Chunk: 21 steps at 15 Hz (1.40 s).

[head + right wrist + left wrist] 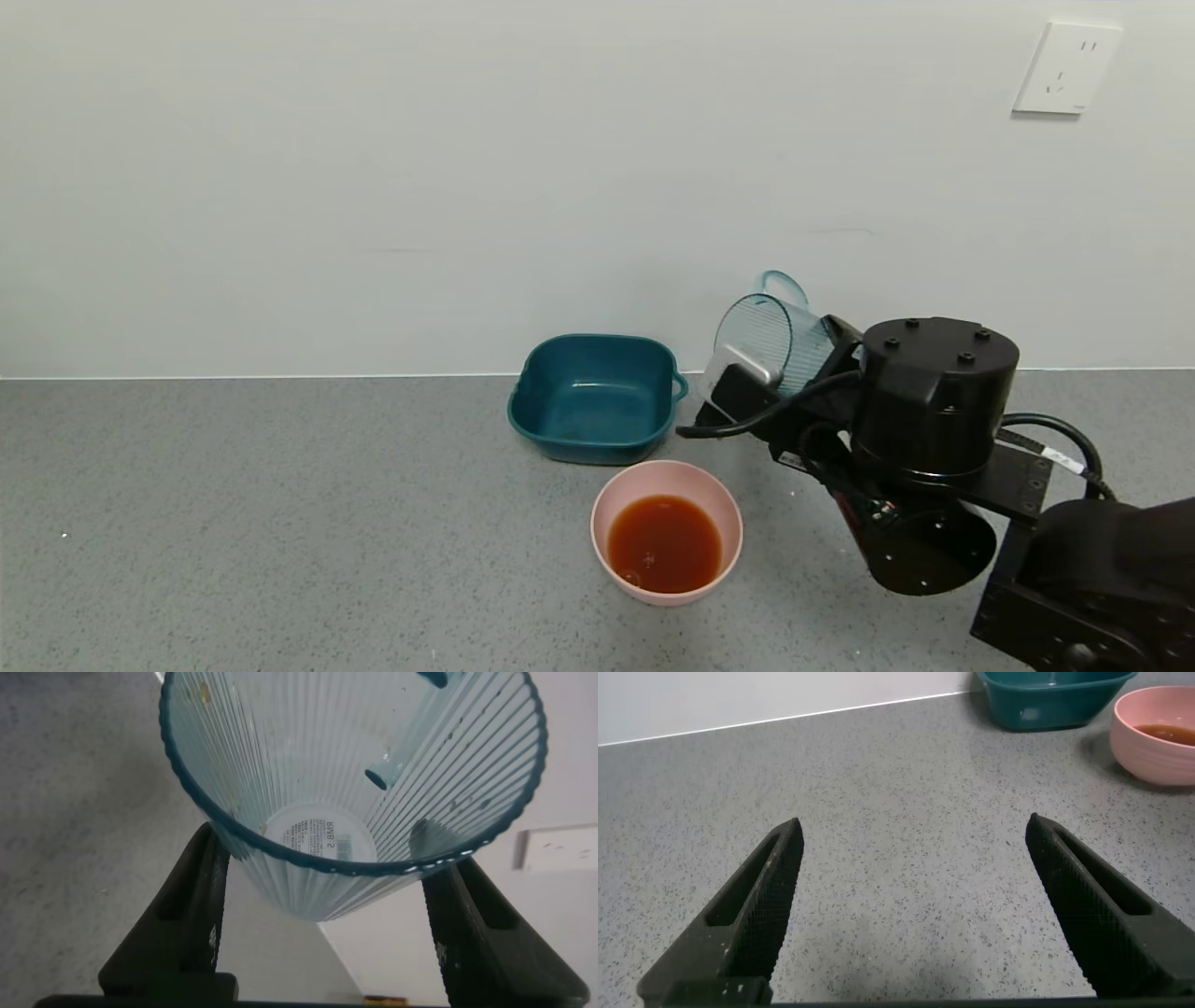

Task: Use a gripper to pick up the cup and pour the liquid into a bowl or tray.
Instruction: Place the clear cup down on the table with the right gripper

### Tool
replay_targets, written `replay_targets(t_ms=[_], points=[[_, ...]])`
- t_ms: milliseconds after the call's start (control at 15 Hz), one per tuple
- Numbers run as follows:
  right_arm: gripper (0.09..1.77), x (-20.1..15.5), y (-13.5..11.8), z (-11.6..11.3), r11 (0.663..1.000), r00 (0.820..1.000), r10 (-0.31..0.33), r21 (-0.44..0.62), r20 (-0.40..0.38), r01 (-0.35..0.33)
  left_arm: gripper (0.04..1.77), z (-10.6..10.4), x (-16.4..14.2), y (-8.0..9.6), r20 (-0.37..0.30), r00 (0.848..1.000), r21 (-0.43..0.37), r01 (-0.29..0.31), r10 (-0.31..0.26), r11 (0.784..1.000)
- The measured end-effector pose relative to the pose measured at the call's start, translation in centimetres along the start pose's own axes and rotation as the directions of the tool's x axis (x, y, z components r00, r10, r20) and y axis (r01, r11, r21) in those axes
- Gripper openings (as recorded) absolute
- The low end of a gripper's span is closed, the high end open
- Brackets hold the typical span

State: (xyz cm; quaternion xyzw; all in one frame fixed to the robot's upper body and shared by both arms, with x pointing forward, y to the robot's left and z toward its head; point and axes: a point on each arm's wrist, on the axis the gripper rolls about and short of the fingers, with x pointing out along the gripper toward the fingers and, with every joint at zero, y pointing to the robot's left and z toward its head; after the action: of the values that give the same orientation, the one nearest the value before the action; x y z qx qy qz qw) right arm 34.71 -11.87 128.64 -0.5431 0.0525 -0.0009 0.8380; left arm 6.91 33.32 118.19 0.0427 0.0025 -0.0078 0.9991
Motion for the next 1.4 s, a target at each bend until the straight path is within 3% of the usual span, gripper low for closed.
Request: replay_targets(t_ms=[267, 467, 667, 867, 1067, 1200, 1400], points=[[1.28, -1.9, -1.8, -1.2, 0.982, 0.996, 0.077, 0.178, -0.046, -0.068, 1.72, 0.0, 0.0, 0.0, 0.000, 1.000, 0.000, 0.000, 0.000, 1.000], [1.28, -3.1, -2.8, -2.1, 0.941, 0.989, 0.133, 0.322, -0.063, -0.106, 1.72, 0.0, 0.0, 0.0, 0.000, 1.000, 0.000, 0.000, 0.000, 1.000], [1.28, -4.1, -3.3, -3.0, 0.867, 0.979, 0.199, 0.474, -0.043, -0.155, 1.72, 0.0, 0.0, 0.0, 0.000, 1.000, 0.000, 0.000, 0.000, 1.000], [1.28, -4.4, -3.3, -4.6, 0.810, 0.968, 0.251, 0.553, -0.025, -0.196, 1.72, 0.0, 0.0, 0.0, 0.000, 1.000, 0.000, 0.000, 0.000, 1.000], [1.28, -4.1, -3.7, -6.6, 0.714, 0.951, 0.309, 0.657, 0.015, -0.242, 1.72, 0.0, 0.0, 0.0, 0.000, 1.000, 0.000, 0.000, 0.000, 1.000], [1.28, -3.8, -4.1, -8.0, 0.652, 0.947, 0.320, 0.724, 0.006, -0.225, 1.72, 0.0, 0.0, 0.0, 0.000, 1.000, 0.000, 0.000, 0.000, 1.000], [1.28, -3.5, -3.9, -9.7, 0.599, 0.943, 0.332, 0.773, -0.002, -0.209, 1.72, 0.0, 0.0, 0.0, 0.000, 1.000, 0.000, 0.000, 0.000, 1.000]])
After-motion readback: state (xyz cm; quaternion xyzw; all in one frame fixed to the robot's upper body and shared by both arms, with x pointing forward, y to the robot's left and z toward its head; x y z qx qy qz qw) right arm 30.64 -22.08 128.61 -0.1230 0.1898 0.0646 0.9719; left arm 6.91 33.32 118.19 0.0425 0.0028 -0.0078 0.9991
